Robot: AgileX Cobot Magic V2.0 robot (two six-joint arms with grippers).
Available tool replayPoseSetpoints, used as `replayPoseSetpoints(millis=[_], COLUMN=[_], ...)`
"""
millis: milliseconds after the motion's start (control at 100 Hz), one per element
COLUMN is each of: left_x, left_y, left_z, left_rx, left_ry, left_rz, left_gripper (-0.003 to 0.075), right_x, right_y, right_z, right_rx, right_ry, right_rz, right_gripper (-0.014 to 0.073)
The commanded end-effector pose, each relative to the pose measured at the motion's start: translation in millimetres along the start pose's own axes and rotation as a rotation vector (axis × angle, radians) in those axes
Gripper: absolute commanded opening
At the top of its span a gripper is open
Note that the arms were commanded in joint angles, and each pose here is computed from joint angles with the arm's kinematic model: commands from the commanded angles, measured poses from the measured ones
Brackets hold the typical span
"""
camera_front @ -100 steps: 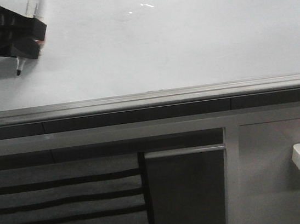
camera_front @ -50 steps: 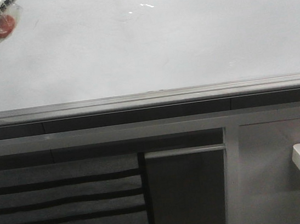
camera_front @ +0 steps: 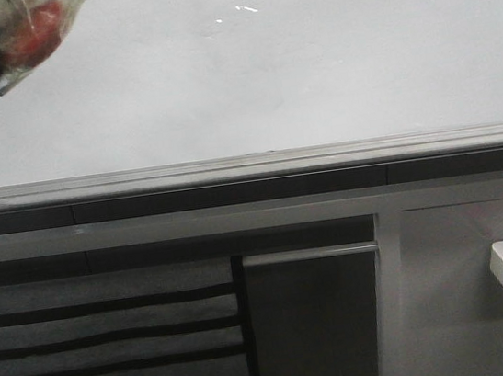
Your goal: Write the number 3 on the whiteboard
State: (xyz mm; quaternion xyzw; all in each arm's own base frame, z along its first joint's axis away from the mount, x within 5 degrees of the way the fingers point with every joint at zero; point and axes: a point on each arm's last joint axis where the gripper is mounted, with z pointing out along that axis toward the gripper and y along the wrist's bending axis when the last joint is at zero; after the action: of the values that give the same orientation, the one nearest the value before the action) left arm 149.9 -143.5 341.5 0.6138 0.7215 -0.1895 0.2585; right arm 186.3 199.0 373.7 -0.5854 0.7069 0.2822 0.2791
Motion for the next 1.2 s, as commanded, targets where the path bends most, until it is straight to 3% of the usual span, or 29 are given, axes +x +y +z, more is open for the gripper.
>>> replayPoseSetpoints(millis=[0, 170, 370, 590, 830, 1010, 1080, 1190], left_x=[-12.3, -12.3, -12.3, -12.2, -12.4, -13.0, -13.2, -14.1], left_y=[-4.4, -4.4, -4.3, -4.3, -3.9, -2.5, -2.3, 0.2], left_z=[-12.0, -12.0, -12.0, -12.0, -12.0, -12.2, -12.3, -12.8], left_rx=[-0.019, -0.019, -0.020, -0.021, -0.025, -0.037, -0.040, -0.063], left_ry=[-0.085, -0.085, -0.085, -0.084, -0.086, -0.095, -0.097, -0.111], left_rz=[0.014, 0.016, 0.017, 0.018, 0.017, 0.016, 0.016, 0.012], left_gripper=[-0.0018, -0.0018, -0.0018, -0.0018, -0.0018, -0.0013, 0.0045, 0.0286], right_x=[-20.9, -36.1, -44.2, -43.7, -43.3, -43.3, -43.3, -43.0], right_y=[4.6, 7.3, 6.0, 7.3, 7.7, 7.7, 7.7, 7.1], right_z=[-6.6, 9.8, 16.9, 17.2, 17.2, 17.2, 17.2, 17.3], right_rx=[0.021, -0.007, -0.028, -0.042, -0.047, -0.047, -0.047, -0.040], right_ry=[-0.084, -0.074, -0.051, -0.040, -0.036, -0.036, -0.036, -0.032], right_rz=[-0.078, -0.158, -0.188, -0.190, -0.190, -0.190, -0.190, -0.194], right_gripper=[0.0580, 0.0562, 0.0406, 0.0290, 0.0057, -0.0006, -0.0006, -0.0006])
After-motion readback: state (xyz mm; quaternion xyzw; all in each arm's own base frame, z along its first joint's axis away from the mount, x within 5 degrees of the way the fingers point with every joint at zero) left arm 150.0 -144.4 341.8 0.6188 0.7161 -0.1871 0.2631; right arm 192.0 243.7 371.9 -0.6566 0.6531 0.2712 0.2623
